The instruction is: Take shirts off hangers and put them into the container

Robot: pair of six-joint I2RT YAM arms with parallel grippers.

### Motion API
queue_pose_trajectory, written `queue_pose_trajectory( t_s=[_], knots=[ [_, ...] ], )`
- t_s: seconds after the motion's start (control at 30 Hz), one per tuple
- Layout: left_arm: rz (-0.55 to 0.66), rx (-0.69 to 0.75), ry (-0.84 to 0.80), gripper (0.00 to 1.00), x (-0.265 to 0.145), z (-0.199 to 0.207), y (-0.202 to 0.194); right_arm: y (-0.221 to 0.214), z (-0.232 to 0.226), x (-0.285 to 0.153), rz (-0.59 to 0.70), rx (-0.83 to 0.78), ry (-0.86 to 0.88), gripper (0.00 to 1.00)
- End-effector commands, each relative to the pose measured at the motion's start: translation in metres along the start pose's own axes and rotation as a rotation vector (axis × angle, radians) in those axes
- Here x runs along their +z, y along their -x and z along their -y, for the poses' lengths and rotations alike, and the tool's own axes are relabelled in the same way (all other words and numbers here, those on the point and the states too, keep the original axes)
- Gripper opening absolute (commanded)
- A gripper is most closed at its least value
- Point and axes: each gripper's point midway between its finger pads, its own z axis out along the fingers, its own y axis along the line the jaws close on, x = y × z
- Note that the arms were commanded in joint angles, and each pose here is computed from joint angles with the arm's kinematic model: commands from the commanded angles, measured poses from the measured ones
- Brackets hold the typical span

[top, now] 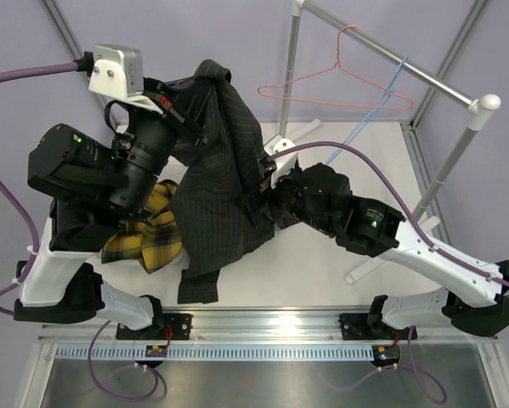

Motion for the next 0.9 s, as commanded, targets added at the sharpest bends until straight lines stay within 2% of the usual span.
queue_pose_trajectory(
  t_s=[0.0,0.3,0.4,0.47,0.57,0.6,0.63,0.67,0.7,0.73,0.83,0.87],
  knots=[
    [0.063,-0.081,-0.009,0.00,-0.001,0.000,0.024,0.016,-0.019,-0.002,0.048,-0.027,0.088,0.99],
    [0.069,-0.124,-0.062,0.00,-0.001,0.010,0.029,0.009,-0.039,0.018,0.045,-0.016,0.155,0.99],
    [0.059,-0.158,-0.108,0.00,-0.004,0.018,0.028,0.014,-0.020,0.031,0.087,-0.017,0.034,0.99],
    [0.045,-0.180,-0.143,0.00,-0.007,0.024,0.026,0.019,0.002,0.041,0.121,-0.021,-0.113,0.99],
    [0.033,-0.215,-0.159,0.00,-0.011,0.025,0.024,0.020,0.005,0.058,0.134,-0.045,-0.152,0.98],
    [0.032,-0.221,-0.160,0.00,-0.013,0.025,0.025,0.028,0.002,0.061,0.168,-0.042,-0.145,0.91],
    [0.031,-0.230,-0.167,0.00,-0.016,0.023,0.025,0.029,-0.002,0.065,0.171,-0.046,-0.124,0.75],
    [0.031,-0.233,-0.168,0.00,-0.018,0.022,0.025,0.025,-0.006,0.075,0.158,-0.056,-0.120,0.29],
    [0.030,-0.235,-0.170,0.00,-0.021,0.020,0.027,0.031,-0.007,0.076,0.162,-0.047,-0.119,0.03],
    [0.026,-0.234,-0.167,0.00,-0.023,0.018,0.027,0.031,-0.012,0.078,0.162,-0.040,-0.099,0.00],
    [0.024,-0.215,-0.127,0.00,-0.031,0.000,0.030,0.029,-0.016,0.075,0.144,-0.004,-0.073,0.00],
    [0.020,-0.205,-0.106,0.08,-0.037,-0.009,0.028,0.034,-0.016,0.067,0.150,0.015,-0.062,0.00]
  ],
)
